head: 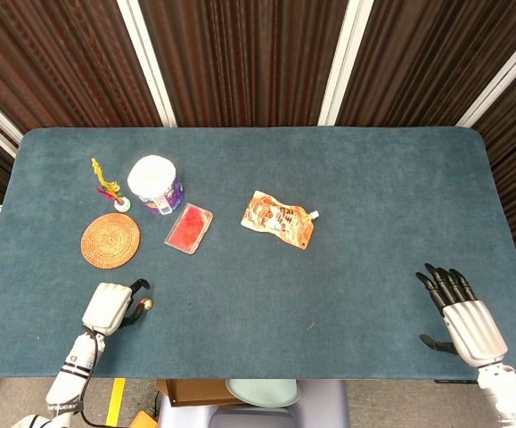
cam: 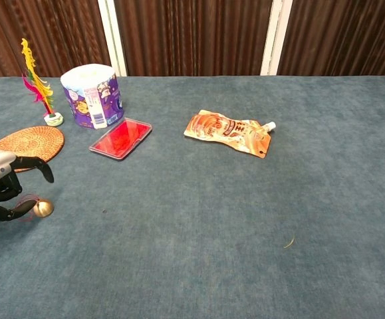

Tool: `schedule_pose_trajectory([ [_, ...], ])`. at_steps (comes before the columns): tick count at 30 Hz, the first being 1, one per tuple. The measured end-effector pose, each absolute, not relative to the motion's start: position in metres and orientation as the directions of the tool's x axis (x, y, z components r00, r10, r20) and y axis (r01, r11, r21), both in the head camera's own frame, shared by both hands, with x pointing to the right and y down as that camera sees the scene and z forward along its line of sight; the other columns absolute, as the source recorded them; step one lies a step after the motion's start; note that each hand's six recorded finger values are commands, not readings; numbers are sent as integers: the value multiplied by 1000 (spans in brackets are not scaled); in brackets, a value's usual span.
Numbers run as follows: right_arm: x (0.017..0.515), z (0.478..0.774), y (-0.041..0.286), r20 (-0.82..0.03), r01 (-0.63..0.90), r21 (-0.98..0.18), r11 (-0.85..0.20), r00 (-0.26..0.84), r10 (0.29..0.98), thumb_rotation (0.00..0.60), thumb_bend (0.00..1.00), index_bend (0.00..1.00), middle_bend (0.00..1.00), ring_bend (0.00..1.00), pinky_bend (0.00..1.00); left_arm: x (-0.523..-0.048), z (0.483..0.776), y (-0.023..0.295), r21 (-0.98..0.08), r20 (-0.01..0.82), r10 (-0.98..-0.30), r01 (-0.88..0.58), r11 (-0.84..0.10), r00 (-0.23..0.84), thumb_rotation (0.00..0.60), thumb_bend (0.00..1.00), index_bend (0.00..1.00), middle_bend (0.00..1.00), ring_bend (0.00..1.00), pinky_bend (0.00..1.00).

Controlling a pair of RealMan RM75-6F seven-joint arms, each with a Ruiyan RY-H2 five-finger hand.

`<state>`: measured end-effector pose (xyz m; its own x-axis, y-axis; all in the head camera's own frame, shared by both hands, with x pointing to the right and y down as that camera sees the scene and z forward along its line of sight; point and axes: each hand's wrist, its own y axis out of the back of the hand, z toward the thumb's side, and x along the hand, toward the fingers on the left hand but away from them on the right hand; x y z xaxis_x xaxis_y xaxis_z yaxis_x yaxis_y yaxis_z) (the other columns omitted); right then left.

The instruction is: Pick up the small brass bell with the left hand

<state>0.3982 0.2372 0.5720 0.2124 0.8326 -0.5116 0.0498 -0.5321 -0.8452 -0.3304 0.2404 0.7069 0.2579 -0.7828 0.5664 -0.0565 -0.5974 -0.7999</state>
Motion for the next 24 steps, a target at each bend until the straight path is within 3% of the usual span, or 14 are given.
schedule_pose_trajectory([
  [3, 399, 571, 237, -511, 53, -845, -532, 211, 833, 600, 177, 0, 0, 0, 0, -332, 701, 240, -800, 564, -784, -67, -597, 259, 600, 411, 255, 992, 993, 1000],
  [4, 399, 570, 238, -511, 52, -845, -532, 211, 833, 600, 177, 0, 0, 0, 0, -334, 696, 239, -805, 556, -790, -72, -589, 257, 600, 409, 235, 927, 967, 1000],
  [6, 401, 570, 238, -513, 52, -845, -533, 206, 833, 600, 177, 0, 0, 0, 0, -341, 686, 236, -820, 534, -808, -80, -566, 248, 600, 407, 196, 631, 829, 975],
  [7, 402, 569, 238, -514, 53, -845, -533, 203, 834, 600, 177, 0, 0, 0, 0, -345, 678, 235, -834, 512, -825, -90, -544, 238, 600, 407, 177, 456, 696, 912],
  [8, 403, 569, 238, -515, 53, -844, -533, 197, 835, 600, 178, 0, 0, 0, 0, -350, 671, 234, -847, 493, -840, -97, -523, 229, 600, 406, 149, 273, 473, 759],
  [9, 404, 569, 238, -516, 53, -844, -533, 191, 835, 600, 177, 0, 0, 0, 0, -356, 663, 233, -859, 472, -854, -104, -501, 217, 600, 406, 131, 173, 313, 611],
  [10, 404, 569, 238, -517, 51, -844, -533, 186, 836, 600, 177, 0, 0, 0, 0, -365, 649, 233, -875, 445, -874, -111, -471, 198, 600, 407, 104, 69, 123, 379],
  [11, 405, 569, 238, -518, 45, -845, -533, 181, 836, 600, 177, 0, 0, 0, 0, -374, 638, 233, -887, 425, -887, -115, -448, 182, 600, 407, 88, 23, 32, 221],
  [12, 405, 569, 238, -520, 38, -845, -533, 178, 836, 600, 177, 0, 0, 0, 0, -383, 627, 234, -897, 405, -899, -118, -426, 165, 600, 407, 79, 1, 0, 102],
  [14, 405, 569, 238, -524, 23, -844, -535, 172, 834, 600, 177, 0, 0, 0, 0, -404, 598, 240, -917, 366, -922, -121, -380, 124, 600, 407, 73, 0, 0, 33],
  [18, 401, 570, 240, -528, 8, -843, -537, 173, 831, 600, 177, 0, 0, 0, 0, -432, 564, 265, -916, 363, -929, -157, -369, 67, 600, 409, 37, 0, 0, 21],
  [24, 396, 570, 244, -527, 8, -843, -538, 189, 828, 600, 177, 0, 0, 0, 0, -434, 562, 277, -868, 472, -875, -118, -482, 103, 600, 409, 35, 0, 0, 20],
])
